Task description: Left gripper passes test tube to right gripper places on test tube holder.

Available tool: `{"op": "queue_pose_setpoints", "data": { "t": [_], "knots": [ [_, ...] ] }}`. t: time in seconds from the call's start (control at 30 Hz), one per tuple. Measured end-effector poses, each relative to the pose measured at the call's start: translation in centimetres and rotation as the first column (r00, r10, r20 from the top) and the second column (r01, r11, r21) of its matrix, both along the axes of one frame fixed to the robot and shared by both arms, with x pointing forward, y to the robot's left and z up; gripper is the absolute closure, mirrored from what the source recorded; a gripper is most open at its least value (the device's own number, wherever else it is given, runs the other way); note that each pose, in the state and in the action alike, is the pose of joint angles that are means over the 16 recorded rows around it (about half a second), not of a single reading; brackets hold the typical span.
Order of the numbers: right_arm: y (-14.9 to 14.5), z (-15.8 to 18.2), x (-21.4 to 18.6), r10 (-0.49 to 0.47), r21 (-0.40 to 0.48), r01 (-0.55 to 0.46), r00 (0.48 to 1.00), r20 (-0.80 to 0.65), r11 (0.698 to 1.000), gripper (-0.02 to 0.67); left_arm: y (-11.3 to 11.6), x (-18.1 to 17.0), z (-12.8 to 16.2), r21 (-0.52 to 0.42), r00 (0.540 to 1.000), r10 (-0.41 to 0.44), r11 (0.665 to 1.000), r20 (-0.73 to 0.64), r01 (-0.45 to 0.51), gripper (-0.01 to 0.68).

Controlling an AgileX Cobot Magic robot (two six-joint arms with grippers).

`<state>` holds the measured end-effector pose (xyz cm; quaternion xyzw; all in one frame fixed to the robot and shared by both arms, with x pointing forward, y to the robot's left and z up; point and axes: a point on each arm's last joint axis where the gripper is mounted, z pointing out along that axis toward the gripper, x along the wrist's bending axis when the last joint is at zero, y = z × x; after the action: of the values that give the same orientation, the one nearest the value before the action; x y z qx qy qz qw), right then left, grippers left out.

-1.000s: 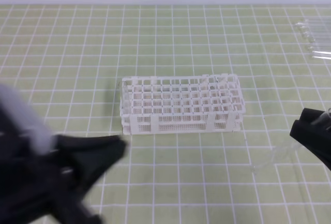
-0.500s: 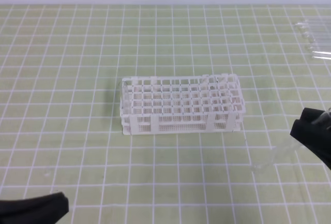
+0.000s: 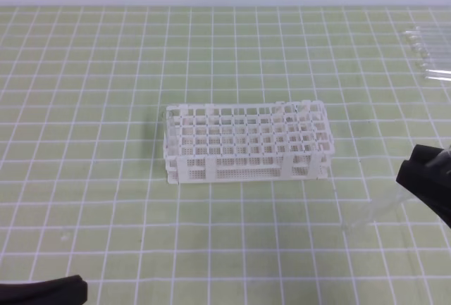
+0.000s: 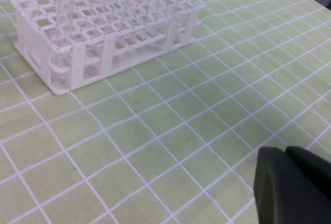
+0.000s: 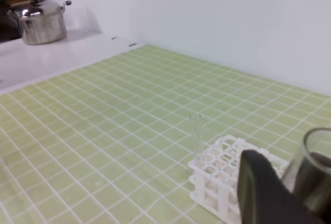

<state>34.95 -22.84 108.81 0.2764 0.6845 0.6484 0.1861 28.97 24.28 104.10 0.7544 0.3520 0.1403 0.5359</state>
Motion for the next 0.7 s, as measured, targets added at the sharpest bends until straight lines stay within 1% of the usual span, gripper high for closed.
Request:
{"op": "queue_pose_setpoints", "data": {
  "t": [0.47,0.57,0.7],
  "knots": [
    [-0.06,0.13,0.09,-0.012,0.018,0.012,1.0,0.0,1.0,0.548,0.0,0.01,-0.02,0.003,1.0,0.001,1.0,-0.002,-0.001,0.675],
    [-0.16,0.09,0.2,-0.029,0.012,0.029,1.0,0.0,1.0,0.548,0.01,0.0,-0.03,0.002,1.0,0.001,1.0,-0.003,-0.001,0.675],
    [-0.36,0.07,0.43,-0.06,-0.018,0.06,0.998,0.002,0.998,0.548,0.02,-0.01,-0.03,0.002,1.0,0.001,1.0,-0.003,-0.001,0.675]
  ]
}}
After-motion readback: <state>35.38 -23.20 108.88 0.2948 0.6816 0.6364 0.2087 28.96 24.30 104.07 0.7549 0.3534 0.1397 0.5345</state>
